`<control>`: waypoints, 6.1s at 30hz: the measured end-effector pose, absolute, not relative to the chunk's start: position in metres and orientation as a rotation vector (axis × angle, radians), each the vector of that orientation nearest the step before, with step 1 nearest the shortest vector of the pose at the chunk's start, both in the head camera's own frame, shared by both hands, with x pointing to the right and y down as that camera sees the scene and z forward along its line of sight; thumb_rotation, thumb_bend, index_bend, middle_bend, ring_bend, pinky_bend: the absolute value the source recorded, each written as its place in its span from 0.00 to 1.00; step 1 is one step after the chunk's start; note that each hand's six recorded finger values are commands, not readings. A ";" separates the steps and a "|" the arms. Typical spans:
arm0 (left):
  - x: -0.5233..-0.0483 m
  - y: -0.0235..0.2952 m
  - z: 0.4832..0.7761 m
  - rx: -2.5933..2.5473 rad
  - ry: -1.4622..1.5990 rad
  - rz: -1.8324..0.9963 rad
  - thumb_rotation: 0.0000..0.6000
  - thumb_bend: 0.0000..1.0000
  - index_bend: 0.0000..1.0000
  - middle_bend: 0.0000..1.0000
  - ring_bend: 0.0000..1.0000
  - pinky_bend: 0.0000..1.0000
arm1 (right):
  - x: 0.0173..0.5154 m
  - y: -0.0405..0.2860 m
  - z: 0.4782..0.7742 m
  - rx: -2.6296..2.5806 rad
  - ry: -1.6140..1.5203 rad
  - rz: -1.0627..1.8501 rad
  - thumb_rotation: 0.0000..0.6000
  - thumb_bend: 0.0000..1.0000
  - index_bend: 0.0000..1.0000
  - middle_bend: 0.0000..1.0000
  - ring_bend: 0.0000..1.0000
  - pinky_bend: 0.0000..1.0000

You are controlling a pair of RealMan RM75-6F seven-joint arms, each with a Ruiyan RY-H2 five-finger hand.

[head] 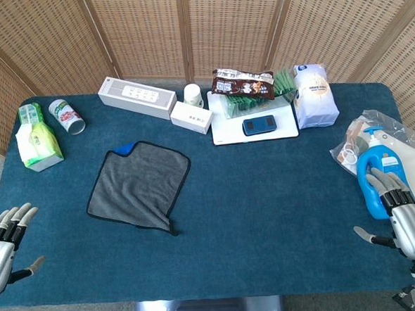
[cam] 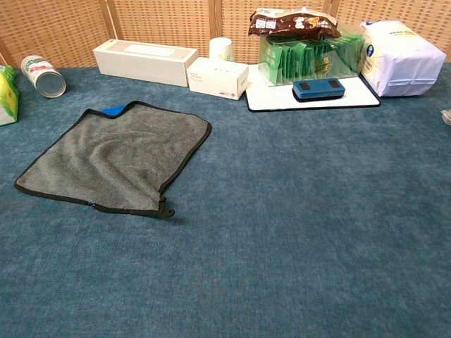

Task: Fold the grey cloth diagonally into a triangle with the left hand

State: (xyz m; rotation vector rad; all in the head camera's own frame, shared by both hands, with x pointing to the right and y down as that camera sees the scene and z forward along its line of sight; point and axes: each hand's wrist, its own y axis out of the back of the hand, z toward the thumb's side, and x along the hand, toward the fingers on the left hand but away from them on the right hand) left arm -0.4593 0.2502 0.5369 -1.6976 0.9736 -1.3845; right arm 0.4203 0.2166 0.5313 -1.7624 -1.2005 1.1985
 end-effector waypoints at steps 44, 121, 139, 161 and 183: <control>-0.405 0.081 0.628 -1.785 0.960 -1.546 1.00 0.27 0.12 0.00 0.00 0.00 | 0.444 0.199 0.548 -1.744 -1.268 1.303 1.00 0.04 0.00 0.00 0.00 0.05; -0.270 -0.016 0.791 -1.503 0.641 -1.829 1.00 0.48 0.55 0.00 0.00 0.11 | 0.476 0.193 0.550 -1.776 -1.408 1.352 1.00 0.04 0.00 0.00 0.00 0.05; -0.273 -0.018 0.788 -1.498 0.662 -1.805 1.00 0.49 0.67 0.00 0.00 0.14 | 0.474 0.194 0.551 -1.785 -1.395 1.349 1.00 0.04 0.00 0.00 0.00 0.05; -0.256 -0.006 0.740 -1.756 0.568 -1.621 1.00 0.49 0.68 0.00 0.00 0.12 | 0.466 0.196 0.552 -1.799 -1.366 1.341 1.00 0.04 0.00 0.00 0.00 0.05; -0.258 0.029 0.691 -1.780 0.322 -1.612 1.00 0.49 0.68 0.00 0.00 0.11 | 0.463 0.197 0.552 -1.806 -1.355 1.337 1.00 0.04 0.00 0.00 0.00 0.05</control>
